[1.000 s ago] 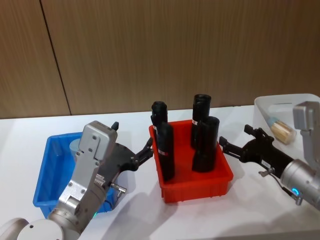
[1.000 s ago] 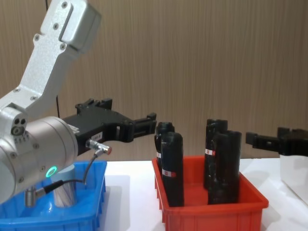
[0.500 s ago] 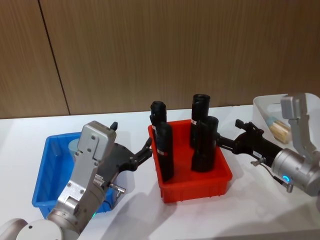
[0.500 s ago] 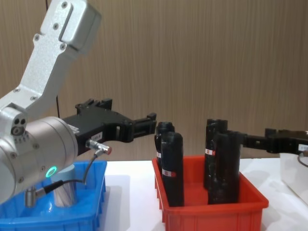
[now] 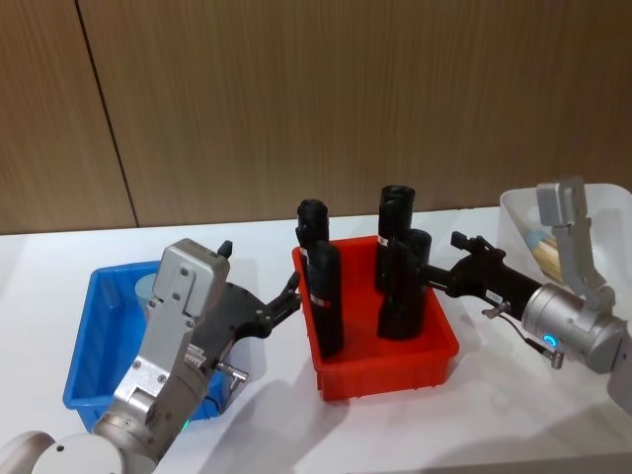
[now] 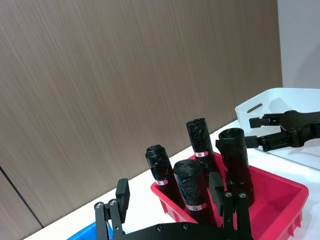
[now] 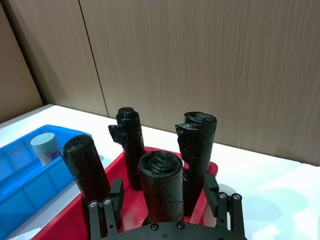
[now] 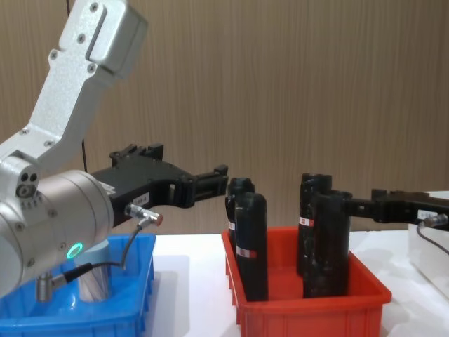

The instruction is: Pick the cotton swabs from the blue box and place them into the white box.

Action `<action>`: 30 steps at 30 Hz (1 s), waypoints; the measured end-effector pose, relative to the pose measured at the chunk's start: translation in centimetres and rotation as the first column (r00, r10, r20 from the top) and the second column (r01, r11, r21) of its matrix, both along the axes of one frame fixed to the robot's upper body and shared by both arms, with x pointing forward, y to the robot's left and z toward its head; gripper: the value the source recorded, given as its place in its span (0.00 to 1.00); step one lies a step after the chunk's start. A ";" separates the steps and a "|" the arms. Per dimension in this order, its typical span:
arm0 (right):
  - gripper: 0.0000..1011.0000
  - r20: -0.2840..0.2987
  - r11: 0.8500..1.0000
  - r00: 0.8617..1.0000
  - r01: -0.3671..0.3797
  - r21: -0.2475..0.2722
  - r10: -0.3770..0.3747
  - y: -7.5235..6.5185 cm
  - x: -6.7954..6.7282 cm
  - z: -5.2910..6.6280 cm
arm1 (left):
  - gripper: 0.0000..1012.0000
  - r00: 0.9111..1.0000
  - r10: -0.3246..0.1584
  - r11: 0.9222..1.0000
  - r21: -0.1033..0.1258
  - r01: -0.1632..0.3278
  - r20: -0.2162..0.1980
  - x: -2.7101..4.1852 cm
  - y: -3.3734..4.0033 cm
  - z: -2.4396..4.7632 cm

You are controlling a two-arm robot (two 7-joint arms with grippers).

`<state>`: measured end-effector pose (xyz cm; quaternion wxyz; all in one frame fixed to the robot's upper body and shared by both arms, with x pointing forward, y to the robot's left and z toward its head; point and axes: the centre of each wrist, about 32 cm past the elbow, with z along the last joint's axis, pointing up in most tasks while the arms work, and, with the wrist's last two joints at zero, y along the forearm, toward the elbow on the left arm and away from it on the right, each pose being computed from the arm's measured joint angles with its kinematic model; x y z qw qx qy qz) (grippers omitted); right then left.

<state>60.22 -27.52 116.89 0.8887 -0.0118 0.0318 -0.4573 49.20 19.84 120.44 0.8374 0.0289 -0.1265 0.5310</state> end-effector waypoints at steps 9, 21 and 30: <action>0.99 -0.005 1.000 1.000 -0.002 0.005 0.002 0.2 0.9 -0.2 | 0.99 1.000 0.000 1.000 0.000 0.000 0.000 0.00 0.00 0.00; 0.99 -0.007 1.000 1.000 0.004 0.010 -0.004 0.3 1.8 -0.5 | 0.99 1.000 0.000 1.000 0.000 0.000 0.000 0.00 0.00 0.00; 0.99 -0.010 1.000 1.000 0.001 0.012 -0.001 0.6 2.5 -0.8 | 0.99 1.000 0.000 1.000 0.000 0.000 0.000 0.00 0.00 0.00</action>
